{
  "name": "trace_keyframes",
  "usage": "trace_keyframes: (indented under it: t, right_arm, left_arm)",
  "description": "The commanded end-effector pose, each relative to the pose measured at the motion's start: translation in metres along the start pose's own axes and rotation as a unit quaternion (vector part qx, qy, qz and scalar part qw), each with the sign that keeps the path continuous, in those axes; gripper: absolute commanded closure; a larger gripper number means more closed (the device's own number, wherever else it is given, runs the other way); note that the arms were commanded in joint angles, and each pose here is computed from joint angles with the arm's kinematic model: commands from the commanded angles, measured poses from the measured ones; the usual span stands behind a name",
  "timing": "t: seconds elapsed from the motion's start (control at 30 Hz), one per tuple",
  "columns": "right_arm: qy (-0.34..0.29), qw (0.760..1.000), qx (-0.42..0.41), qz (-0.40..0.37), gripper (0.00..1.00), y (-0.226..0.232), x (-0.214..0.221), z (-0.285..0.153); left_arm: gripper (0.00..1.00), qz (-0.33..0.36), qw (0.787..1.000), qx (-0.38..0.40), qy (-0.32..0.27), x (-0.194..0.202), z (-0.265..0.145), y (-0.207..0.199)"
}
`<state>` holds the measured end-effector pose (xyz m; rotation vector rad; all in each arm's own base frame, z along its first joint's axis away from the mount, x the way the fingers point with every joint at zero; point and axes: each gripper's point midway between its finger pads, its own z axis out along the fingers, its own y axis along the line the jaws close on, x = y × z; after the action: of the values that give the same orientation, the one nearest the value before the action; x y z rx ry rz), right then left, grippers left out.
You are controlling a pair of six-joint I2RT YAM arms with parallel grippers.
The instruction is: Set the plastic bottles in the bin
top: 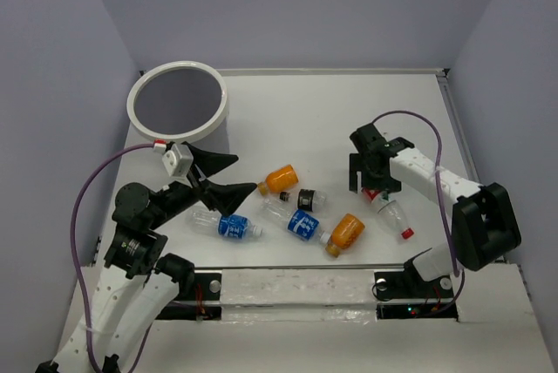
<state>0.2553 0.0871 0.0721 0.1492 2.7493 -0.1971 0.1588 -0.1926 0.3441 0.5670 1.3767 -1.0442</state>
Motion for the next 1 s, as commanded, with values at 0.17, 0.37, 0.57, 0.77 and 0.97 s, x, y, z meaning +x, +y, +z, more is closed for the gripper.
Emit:
trace_keyframes:
  t: [0.17,0.37,0.57,0.77,0.97]
  right_arm:
    - [0.004,0.999,0.046,-0.023,0.10,-0.008,-0.021,0.019]
    - [0.000,0.996,0.060,-0.060,0.10,-0.004,-0.041,0.027]
    - [-0.009,0.991,0.099,-0.090,0.21,-0.012,-0.055,0.034]
    - [-0.004,0.991,0.103,-0.088,0.35,-0.015,-0.054,0.037]
    - [-0.054,0.988,0.127,-0.067,0.46,-0.026,-0.077,0.013]
  left_arm:
    - [0.01,0.011,1.000,-0.002,-0.004,-0.005,0.002,0.001]
    - [0.01,0.012,1.000,-0.004,-0.004,-0.005,0.002,0.002]
    - [0.01,0.006,1.000,-0.002,0.003,-0.001,0.003,0.003]
    - [0.01,0.008,1.000,-0.004,-0.001,-0.003,0.002,0.003]
    - [0.01,0.010,1.000,-0.012,-0.003,-0.004,0.002,0.005]
